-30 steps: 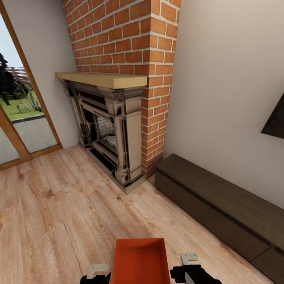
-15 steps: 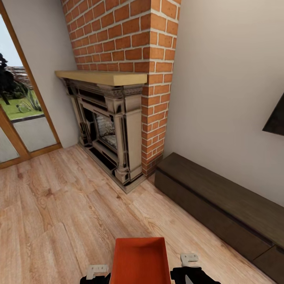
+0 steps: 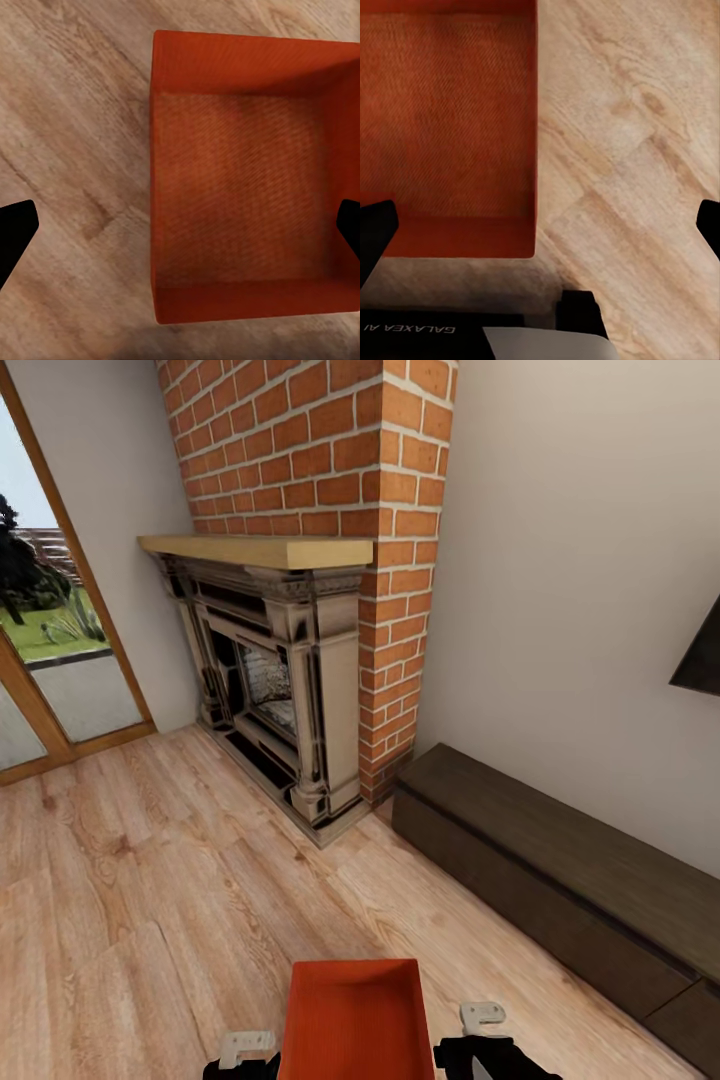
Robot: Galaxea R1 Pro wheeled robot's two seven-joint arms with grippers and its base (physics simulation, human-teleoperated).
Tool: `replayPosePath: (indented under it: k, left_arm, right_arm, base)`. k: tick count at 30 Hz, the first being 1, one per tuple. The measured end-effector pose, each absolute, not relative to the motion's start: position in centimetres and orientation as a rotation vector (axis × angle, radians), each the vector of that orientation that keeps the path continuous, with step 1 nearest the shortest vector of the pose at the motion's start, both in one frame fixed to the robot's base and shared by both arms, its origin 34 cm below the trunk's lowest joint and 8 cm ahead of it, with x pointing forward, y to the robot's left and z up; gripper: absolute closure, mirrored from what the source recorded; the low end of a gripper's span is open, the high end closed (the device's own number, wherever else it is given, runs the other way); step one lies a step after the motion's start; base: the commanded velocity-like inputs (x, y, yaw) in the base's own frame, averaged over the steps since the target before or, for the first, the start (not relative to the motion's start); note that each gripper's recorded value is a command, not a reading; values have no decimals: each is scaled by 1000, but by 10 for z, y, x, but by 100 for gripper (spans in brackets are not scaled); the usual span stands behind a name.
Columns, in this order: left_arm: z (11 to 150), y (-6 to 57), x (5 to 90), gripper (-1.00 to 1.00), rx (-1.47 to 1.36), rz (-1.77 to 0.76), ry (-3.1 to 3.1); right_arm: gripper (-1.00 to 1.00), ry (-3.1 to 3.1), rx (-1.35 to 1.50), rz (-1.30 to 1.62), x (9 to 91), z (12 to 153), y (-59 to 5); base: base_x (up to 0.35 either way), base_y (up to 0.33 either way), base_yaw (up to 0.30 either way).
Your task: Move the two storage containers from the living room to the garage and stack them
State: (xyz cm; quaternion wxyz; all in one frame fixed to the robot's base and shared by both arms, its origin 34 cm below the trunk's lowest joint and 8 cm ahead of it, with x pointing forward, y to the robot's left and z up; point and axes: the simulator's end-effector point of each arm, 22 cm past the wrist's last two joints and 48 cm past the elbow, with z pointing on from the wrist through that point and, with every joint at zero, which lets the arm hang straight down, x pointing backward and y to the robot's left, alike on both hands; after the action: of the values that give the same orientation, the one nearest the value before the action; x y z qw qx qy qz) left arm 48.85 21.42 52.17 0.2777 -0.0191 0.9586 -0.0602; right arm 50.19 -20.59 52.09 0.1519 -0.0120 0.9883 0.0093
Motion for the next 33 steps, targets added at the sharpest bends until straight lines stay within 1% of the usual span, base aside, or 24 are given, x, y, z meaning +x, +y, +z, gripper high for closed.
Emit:
replayPosePath:
  k: [13,33]
  left_arm:
    - [501,213,488,-100,-49,-163,2573]
    - [467,212,487,-100,-42,-164,2572]
  right_arm:
    - [-100,2833,-17,20,503,500,-222]
    - [-100,2831,-20,49,503,466,-228]
  base:
    - [0,0,0]
    - [0,0,0]
